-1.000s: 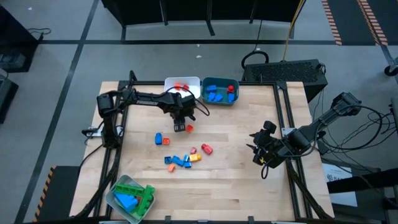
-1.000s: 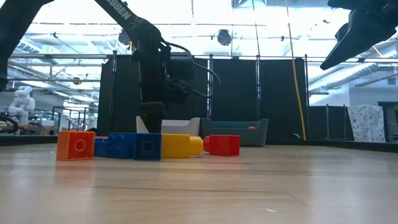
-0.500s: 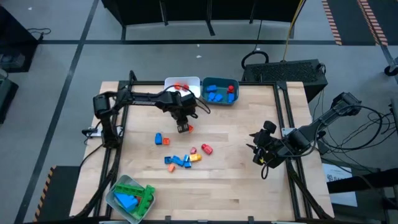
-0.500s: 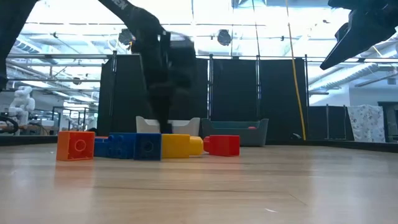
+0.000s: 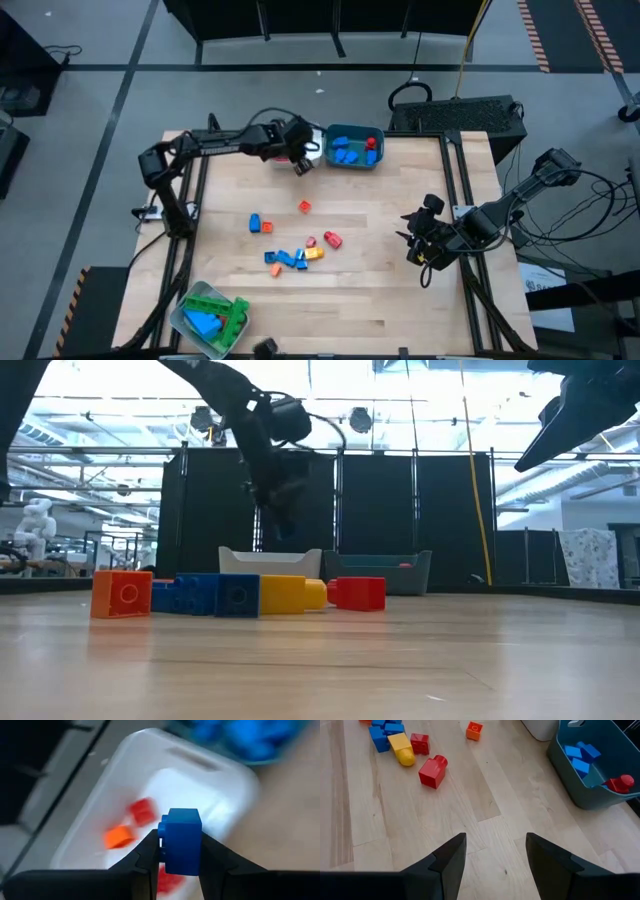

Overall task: Sort blocks by size
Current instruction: Put the blue cube 4 stud game piece into the white bin, then put the orange cube 4 stud game piece into the white bin

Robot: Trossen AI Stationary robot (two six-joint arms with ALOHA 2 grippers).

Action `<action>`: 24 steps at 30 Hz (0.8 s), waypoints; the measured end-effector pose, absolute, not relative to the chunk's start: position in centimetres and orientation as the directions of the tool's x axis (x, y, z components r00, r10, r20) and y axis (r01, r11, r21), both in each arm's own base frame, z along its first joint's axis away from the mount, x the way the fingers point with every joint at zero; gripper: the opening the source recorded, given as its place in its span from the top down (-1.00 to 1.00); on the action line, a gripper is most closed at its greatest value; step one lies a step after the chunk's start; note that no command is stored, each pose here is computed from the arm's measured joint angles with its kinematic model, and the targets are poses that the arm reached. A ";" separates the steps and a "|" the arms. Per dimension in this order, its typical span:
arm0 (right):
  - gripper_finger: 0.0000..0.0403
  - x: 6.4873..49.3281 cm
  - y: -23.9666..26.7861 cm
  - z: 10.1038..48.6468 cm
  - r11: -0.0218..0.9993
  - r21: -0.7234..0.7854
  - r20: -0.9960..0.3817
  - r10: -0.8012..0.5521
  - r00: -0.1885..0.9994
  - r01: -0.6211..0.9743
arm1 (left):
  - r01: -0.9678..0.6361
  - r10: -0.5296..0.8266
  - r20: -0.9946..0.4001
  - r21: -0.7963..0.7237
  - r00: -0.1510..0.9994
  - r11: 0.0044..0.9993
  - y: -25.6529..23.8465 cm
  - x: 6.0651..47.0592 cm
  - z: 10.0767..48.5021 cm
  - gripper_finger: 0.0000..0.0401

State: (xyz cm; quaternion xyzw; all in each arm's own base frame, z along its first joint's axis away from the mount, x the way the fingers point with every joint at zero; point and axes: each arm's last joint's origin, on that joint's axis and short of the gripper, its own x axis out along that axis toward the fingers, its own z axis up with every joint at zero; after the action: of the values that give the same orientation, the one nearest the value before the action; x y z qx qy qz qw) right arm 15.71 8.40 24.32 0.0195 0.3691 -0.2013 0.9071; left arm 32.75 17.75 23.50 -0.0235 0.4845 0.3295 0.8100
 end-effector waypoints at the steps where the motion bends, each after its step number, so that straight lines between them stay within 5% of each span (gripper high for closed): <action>1: 0.05 15.7 8.4 24.3 0.918 -0.113 -0.678 -0.350 0.646 0.380 | -0.577 0.535 -0.794 0.301 0.288 0.759 18.3 32.4 23.5 0.53; 10: 0.05 15.7 8.4 24.3 0.918 -0.110 -0.678 -0.350 0.646 0.382 | -0.605 0.544 -0.783 0.283 0.302 0.744 19.7 31.9 23.7 0.09; 17: 0.05 15.7 8.4 24.3 0.917 -0.107 -0.678 -0.350 0.647 0.383 | -0.562 0.510 -0.799 0.276 0.317 0.780 17.9 32.7 23.5 0.02; 24: 0.05 15.7 8.4 24.3 0.918 -0.106 -0.678 -0.348 0.647 0.383 | -0.273 0.132 -0.910 0.022 0.392 0.962 11.5 34.3 22.7 0.01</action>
State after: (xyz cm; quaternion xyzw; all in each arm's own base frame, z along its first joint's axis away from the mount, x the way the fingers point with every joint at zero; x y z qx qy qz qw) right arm 15.72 8.42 24.32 0.0236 0.3688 -0.2017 0.9071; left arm 34.25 11.47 22.71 -0.0653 0.5378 0.1217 0.8317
